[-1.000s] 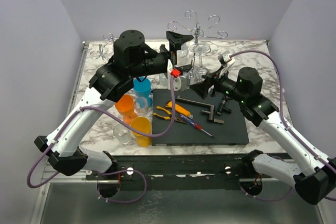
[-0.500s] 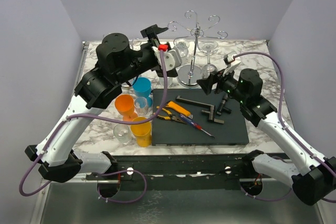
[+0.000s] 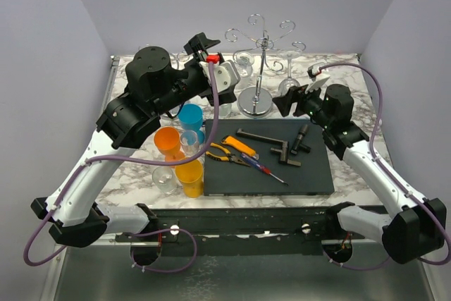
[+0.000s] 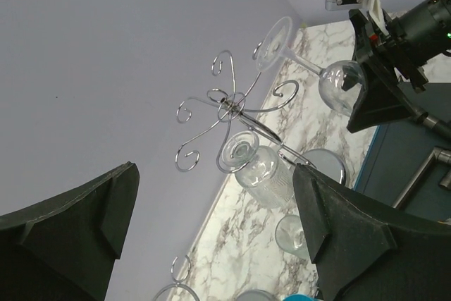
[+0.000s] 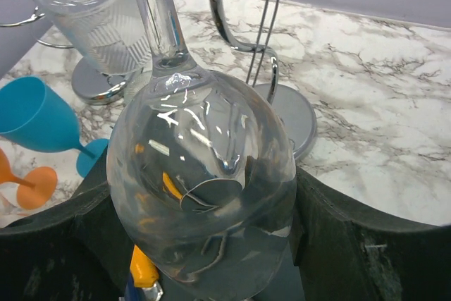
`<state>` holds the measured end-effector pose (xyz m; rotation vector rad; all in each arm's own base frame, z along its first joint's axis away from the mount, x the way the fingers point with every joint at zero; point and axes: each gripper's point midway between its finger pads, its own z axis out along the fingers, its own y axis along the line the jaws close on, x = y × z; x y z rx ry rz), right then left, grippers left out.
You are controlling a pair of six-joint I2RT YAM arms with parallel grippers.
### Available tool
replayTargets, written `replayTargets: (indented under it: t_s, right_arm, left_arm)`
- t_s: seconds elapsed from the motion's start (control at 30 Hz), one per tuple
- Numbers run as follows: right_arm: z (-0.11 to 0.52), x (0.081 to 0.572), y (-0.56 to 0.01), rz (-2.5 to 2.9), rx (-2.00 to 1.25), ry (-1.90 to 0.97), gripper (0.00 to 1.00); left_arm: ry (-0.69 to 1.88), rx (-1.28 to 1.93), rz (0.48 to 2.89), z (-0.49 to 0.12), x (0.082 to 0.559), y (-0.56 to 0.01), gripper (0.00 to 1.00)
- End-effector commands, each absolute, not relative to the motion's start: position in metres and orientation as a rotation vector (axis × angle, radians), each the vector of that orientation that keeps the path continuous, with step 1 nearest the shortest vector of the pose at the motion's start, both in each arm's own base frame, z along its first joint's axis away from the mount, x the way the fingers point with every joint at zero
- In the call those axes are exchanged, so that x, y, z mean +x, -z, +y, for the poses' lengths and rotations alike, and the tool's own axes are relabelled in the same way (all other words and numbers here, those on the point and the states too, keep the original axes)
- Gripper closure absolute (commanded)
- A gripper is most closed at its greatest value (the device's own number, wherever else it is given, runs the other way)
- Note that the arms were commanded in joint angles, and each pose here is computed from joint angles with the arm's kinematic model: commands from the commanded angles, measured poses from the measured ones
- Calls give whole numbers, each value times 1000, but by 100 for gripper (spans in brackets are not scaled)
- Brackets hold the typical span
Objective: Place the wine glass upside down on the wine glass rack
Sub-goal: Turn the wine glass upside down at the wine rack.
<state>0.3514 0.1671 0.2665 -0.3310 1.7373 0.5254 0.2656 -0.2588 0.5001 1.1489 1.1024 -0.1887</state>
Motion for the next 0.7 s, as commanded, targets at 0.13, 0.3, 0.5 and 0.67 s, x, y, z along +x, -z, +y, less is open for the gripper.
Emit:
replayTargets:
  t_s: [0.13, 0.3, 0.5, 0.67]
  right_arm:
    - [170, 379, -275, 1670, -376, -529, 98]
    - [173, 391, -277, 1656, -385, -551, 98]
    - [182, 403, -273, 1656, -407, -591, 99]
    - [189, 408, -271, 1651, -431, -625, 99]
  left_arm:
    - [191, 1124, 1143, -249, 260, -496, 1]
    - [186, 1125, 1138, -248, 260, -497, 1]
    - [179, 1136, 1136, -248, 259, -495, 1]
    - [176, 1141, 1138, -249, 260, -493, 1]
